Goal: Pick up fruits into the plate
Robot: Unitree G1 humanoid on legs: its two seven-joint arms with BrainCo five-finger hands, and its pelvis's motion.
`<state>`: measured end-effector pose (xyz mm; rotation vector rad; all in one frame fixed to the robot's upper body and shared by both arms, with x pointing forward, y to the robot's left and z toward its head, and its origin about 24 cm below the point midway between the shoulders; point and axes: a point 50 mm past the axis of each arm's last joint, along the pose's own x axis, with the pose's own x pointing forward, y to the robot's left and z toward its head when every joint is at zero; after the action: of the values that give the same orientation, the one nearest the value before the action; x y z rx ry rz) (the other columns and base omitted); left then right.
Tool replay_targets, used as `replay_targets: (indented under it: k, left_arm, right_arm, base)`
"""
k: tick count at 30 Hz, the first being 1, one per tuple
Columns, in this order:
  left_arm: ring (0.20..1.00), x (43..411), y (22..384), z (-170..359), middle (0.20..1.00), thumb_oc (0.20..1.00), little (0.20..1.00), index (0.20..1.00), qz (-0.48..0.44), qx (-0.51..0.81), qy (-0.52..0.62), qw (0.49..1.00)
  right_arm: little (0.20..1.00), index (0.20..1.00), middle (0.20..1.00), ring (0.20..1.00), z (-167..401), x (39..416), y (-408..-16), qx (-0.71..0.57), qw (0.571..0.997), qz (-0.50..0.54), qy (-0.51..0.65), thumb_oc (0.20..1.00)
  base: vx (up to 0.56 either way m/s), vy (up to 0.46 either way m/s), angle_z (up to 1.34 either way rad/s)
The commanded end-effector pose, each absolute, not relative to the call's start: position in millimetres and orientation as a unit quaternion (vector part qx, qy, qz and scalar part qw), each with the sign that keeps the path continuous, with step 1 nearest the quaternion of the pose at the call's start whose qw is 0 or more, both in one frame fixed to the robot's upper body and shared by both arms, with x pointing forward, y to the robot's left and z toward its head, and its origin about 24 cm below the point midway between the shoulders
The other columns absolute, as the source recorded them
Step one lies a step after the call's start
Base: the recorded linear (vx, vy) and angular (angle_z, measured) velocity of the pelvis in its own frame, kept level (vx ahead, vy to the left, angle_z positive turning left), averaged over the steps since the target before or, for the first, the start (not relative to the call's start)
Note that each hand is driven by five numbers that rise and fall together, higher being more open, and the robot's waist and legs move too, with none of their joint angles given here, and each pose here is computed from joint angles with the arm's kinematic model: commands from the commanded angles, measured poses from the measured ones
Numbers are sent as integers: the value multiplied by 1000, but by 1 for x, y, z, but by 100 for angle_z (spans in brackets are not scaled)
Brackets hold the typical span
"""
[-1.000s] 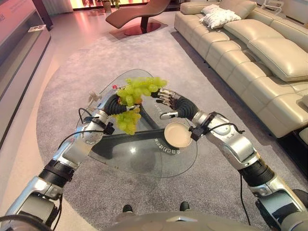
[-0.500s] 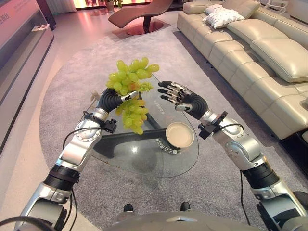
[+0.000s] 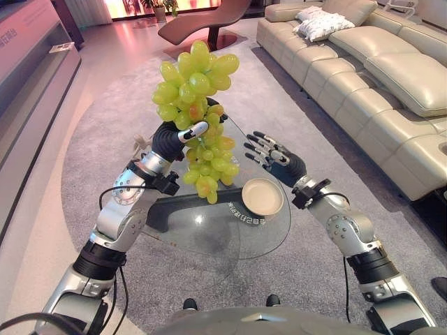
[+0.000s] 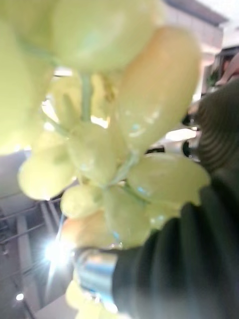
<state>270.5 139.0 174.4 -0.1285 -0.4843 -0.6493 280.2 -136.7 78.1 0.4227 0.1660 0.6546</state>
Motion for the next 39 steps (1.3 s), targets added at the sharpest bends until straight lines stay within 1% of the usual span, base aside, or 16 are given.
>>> replay_targets:
  k: [1,10,16,26,32,33,39]
  left_arm:
    - [200,266,129,222,200,200,200,200,-361,-59,-340,866]
    - [200,266,115,221,200,200,200,200,-403,-14,-321,857]
    - [200,272,117,212,200,200,200,200,-396,24,-289,871]
    - [200,280,119,185,200,200,200,200,-394,26,-221,892]
    - [200,286,116,170,200,200,200,200,-395,35,-187,899]
    - [200,288,115,163,200,200,200,200,-392,37,-171,903]
    - [200,294,110,153,200,200,200,200,-378,49,-146,913]
  right_arm:
    - [1000,1000,1000,1000,93,286,-121,244,901,352,63,1000]
    - [1000,1000,1000,1000,89,283,-105,243,881,392,107,1000]
    - [1000,1000,1000,1000,96,281,-99,244,867,421,108,1000]
    - [1000,1000,1000,1000,107,278,-92,246,859,441,86,1000]
    - [1000,1000,1000,1000,110,273,-80,273,831,475,102,1000]
    - [1000,1000,1000,1000,111,269,-73,277,816,497,105,1000]
    - [1000,1000,1000,1000,119,260,-59,267,791,540,110,1000]
  base:
    - [7,0,3]
    - [3,-1,2]
    - [0,0,0]
    - [0,3,-2]
    - [-7,0,-7]
    - [1,0,-12]
    - [0,-1,-1]
